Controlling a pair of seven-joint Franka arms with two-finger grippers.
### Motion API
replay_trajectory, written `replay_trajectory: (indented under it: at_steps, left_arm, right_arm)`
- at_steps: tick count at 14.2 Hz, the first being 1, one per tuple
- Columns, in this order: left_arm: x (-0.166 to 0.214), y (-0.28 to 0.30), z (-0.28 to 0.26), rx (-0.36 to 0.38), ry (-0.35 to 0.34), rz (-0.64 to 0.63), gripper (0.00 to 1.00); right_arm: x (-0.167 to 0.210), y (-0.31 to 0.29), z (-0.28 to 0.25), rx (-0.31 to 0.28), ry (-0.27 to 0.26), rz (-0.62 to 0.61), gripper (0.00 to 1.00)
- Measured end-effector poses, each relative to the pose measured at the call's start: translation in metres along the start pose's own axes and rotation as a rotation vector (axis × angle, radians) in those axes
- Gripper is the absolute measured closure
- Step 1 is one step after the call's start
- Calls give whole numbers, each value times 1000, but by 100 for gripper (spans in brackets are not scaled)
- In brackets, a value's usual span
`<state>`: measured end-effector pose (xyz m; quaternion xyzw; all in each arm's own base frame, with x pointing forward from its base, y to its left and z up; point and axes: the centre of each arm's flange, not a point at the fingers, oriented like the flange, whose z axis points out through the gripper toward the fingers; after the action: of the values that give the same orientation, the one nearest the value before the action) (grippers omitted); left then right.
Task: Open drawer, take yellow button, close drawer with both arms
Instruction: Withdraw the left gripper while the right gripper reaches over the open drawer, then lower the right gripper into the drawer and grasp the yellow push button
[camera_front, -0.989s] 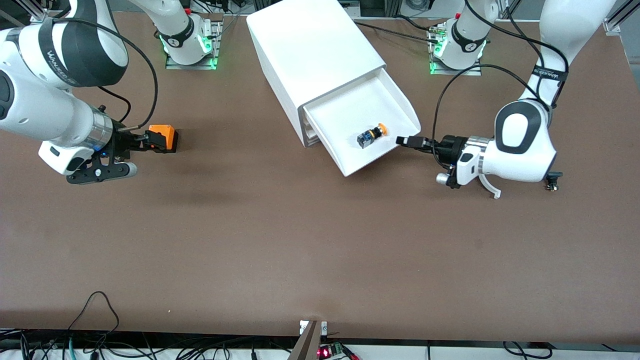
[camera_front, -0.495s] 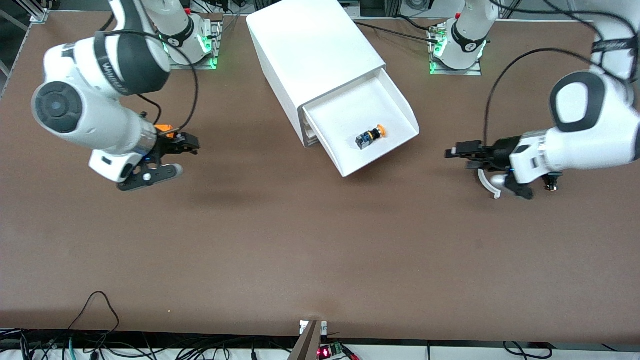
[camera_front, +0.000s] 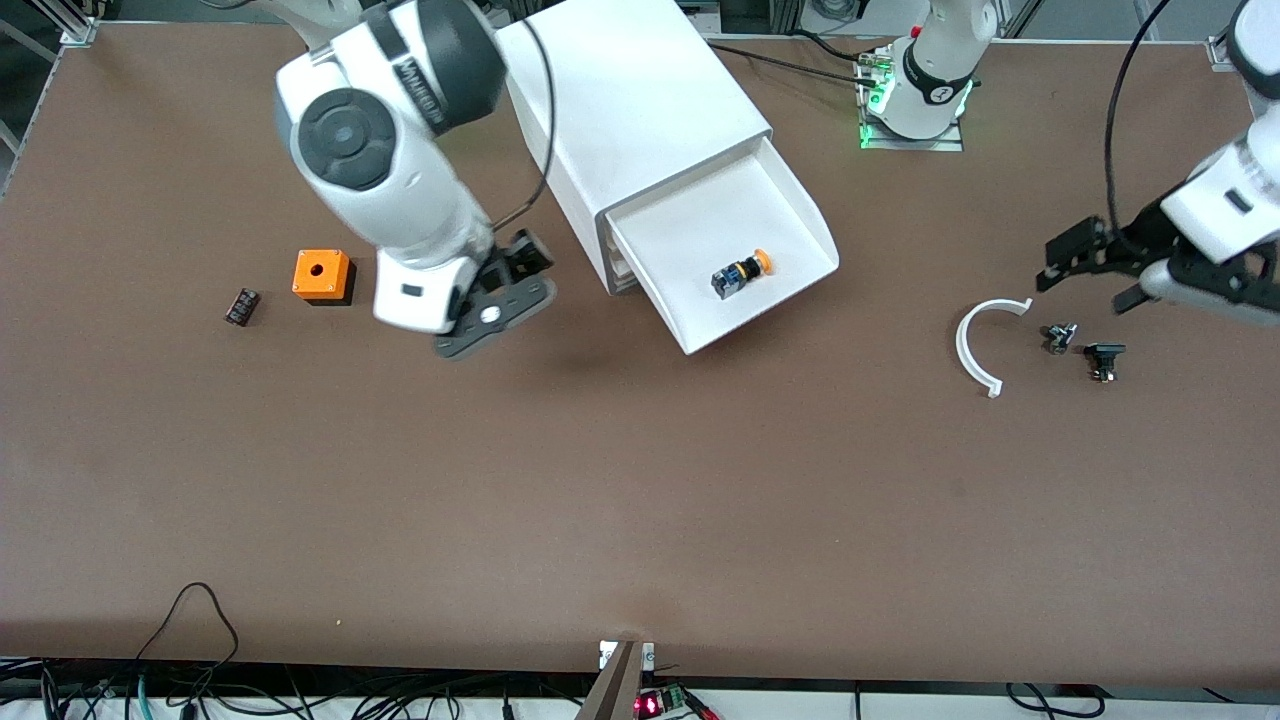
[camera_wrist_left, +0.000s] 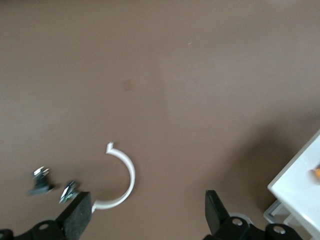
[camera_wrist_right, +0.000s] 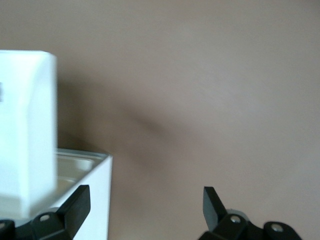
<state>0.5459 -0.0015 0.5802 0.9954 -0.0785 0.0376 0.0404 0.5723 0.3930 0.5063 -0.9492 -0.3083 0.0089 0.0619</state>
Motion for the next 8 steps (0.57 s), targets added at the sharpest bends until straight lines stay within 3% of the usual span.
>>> replay_trajectory:
  at_steps: [4, 8]
  left_arm:
    - [-22, 2, -47, 131, -48, -157, 0]
    - [-19, 3, -44, 143, -58, -213, 0]
  right_arm:
    - [23, -75, 6, 75, 105, -271, 0]
    - [22, -121, 8, 110, 137, -625, 0]
